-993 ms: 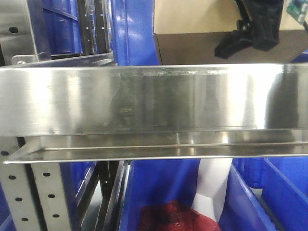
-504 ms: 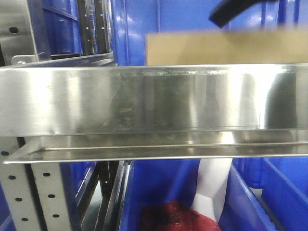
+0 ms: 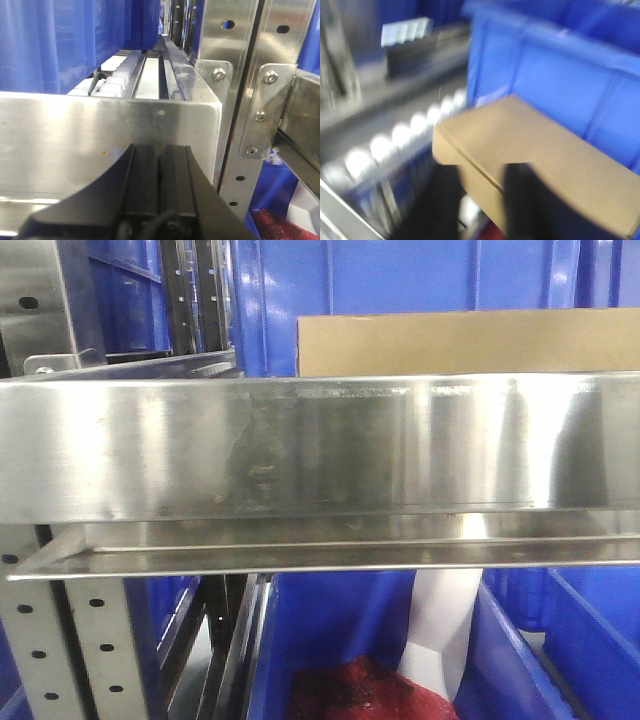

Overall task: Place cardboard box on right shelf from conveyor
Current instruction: 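Open the right gripper and release the box on the shelf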

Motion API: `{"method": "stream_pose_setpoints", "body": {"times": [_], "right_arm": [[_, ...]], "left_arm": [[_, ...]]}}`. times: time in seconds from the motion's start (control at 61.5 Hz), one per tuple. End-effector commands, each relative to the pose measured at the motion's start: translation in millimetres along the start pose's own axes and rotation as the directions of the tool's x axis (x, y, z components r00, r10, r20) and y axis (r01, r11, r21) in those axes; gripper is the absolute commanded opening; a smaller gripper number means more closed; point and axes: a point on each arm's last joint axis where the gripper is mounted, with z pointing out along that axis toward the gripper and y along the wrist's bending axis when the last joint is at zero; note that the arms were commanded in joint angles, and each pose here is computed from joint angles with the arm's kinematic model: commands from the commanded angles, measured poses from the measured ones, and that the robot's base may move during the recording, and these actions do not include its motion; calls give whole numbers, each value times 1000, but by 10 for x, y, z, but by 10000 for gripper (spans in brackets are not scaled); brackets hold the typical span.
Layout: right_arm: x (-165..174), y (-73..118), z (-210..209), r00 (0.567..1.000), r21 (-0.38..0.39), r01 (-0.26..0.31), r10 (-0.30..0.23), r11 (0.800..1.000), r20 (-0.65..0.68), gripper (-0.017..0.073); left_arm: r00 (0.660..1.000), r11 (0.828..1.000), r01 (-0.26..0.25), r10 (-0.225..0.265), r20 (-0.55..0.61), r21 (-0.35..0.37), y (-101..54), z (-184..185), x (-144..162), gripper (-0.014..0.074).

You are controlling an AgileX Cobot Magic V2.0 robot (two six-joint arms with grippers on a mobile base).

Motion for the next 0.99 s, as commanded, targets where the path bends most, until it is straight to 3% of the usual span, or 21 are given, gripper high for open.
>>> {"method": "stream_pose_setpoints", "body": {"times": [0.0, 0.195, 0.765, 0.976], "right_arm": [[-113, -15, -232, 979, 34, -77, 70, 996, 191, 68], [-85, 8, -431, 967, 32, -74, 64, 997, 248, 57], [-81, 9, -427, 968, 31, -73, 63, 997, 243, 57], [-6, -12, -436, 970, 60, -50, 34, 997, 242, 57]], "left_arm": [[996, 1000, 5, -6, 88, 2, 1, -8, -52, -116], [996, 1000, 5, -6, 88, 2, 1, -8, -52, -116], [996, 1000, 5, -6, 88, 2, 1, -8, -52, -115], [996, 1000, 5, -6, 88, 2, 1, -8, -52, -116]]}}
